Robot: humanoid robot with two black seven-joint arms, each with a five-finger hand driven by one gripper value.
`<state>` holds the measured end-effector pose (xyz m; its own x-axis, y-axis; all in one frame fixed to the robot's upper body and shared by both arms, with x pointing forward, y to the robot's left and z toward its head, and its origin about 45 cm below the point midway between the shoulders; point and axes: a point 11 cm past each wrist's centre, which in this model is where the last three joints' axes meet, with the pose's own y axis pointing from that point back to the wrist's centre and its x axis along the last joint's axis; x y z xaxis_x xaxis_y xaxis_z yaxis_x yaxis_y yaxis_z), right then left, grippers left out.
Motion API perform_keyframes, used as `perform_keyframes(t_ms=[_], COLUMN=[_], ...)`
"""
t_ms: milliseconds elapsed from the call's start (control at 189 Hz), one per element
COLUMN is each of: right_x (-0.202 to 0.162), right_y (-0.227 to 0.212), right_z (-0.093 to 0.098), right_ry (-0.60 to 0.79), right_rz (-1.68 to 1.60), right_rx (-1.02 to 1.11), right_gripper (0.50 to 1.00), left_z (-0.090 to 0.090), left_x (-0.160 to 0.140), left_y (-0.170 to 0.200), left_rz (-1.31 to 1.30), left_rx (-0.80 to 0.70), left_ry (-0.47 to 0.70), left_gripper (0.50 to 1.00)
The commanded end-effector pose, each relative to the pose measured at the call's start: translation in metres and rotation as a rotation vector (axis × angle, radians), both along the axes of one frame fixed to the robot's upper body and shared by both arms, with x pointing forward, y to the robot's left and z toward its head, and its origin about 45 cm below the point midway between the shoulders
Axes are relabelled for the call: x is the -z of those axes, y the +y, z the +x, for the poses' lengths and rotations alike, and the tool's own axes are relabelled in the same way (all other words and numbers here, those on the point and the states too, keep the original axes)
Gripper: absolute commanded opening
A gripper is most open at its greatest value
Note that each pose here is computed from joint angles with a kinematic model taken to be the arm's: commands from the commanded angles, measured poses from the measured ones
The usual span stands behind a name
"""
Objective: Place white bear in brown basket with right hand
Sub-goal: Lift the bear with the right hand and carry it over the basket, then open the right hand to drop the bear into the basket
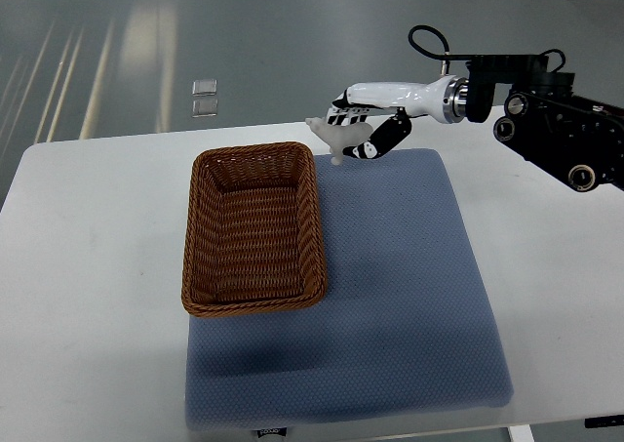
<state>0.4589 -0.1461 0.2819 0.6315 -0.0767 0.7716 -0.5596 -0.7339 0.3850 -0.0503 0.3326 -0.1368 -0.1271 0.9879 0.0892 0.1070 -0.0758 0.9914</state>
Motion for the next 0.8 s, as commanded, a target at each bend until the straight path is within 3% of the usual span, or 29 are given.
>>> perform_keyframes(t_ms=[0, 127, 391, 792], right_x=[0.003, 0.009, 0.029, 0.073], right_y=[0.028, 0.05, 0.105, 0.112], right_z=[-0.005, -0.006, -0.033, -0.058], right_ry=[0.009, -0.002, 0.01, 0.088], right_rz=[0.026, 0.07, 0.178, 0.147], right_rx=[-0.044, -0.05, -0.121, -0.16], right_gripper=[0.5, 0.5, 0.5, 0.5], left_z=[0.0, 0.0, 0.0, 0.0], left_x=[0.0, 0.0, 0.0, 0.0], left_y=[0.0, 0.0, 0.0, 0.0], left_rz=[0.0, 0.0, 0.0, 0.0], left_rx=[0.0, 0.0, 0.0, 0.0], left_ry=[0.001, 0.0, 0.0, 0.001], left_gripper=[1.0, 1.0, 1.0, 1.0])
